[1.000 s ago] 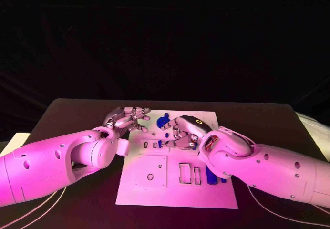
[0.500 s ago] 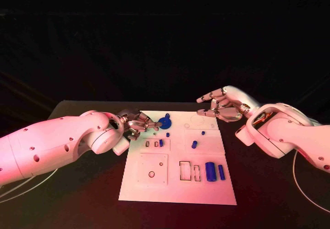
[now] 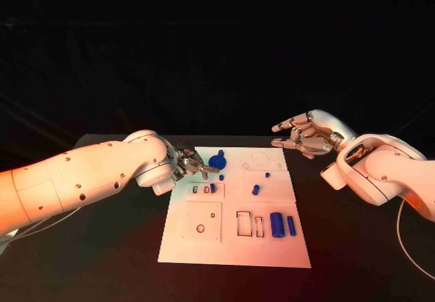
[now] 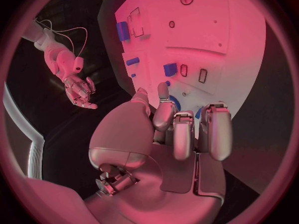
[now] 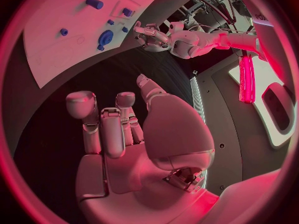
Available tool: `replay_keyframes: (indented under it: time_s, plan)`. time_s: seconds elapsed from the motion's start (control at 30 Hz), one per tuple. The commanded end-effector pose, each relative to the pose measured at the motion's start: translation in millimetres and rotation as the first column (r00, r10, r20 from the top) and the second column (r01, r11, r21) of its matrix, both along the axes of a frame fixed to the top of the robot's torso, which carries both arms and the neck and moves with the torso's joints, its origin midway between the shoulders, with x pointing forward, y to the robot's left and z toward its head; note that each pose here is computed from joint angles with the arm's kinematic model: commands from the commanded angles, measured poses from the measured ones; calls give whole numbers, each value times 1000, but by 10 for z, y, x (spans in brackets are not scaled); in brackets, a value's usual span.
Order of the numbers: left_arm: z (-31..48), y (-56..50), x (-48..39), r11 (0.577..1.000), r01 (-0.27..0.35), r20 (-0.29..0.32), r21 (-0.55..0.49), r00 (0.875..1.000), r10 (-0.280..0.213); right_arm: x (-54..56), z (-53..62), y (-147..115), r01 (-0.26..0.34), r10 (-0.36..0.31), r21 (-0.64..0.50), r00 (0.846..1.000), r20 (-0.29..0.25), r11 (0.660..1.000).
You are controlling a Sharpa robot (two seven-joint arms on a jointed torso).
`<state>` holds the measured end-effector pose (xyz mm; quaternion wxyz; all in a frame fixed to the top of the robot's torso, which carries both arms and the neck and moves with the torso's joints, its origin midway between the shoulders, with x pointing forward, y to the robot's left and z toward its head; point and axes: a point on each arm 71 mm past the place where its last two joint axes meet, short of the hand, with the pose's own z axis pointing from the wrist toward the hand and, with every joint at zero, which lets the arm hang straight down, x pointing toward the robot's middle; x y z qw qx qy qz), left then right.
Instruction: Assemble the parts on the task board
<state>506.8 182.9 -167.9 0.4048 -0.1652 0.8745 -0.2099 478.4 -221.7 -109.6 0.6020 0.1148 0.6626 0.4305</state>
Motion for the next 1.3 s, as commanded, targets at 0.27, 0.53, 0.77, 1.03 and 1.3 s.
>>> replay_keyframes:
  time_s: [0.27, 0.53, 0.77, 1.03, 1.3]
  plan:
    - [-48, -102, 76, 978, 95, -45, 187, 995, -88, 14, -30, -21, 18, -19, -15, 999, -34, 1000]
    - [-99, -172, 97, 963, 139, -78, 231, 989, -124, 16, -34, -22, 18, -19, -21, 999, -38, 1000]
    - [-121, -226, 120, 959, 149, -87, 239, 987, -132, 19, -40, -19, 17, -18, -24, 999, -43, 1000]
    - [-136, -272, 126, 956, 161, -97, 245, 985, -141, 22, -52, -19, 15, -17, -31, 998, -55, 999]
    - [-142, -309, 133, 955, 167, -100, 247, 984, -146, 22, -59, -19, 13, -16, -37, 998, -62, 999]
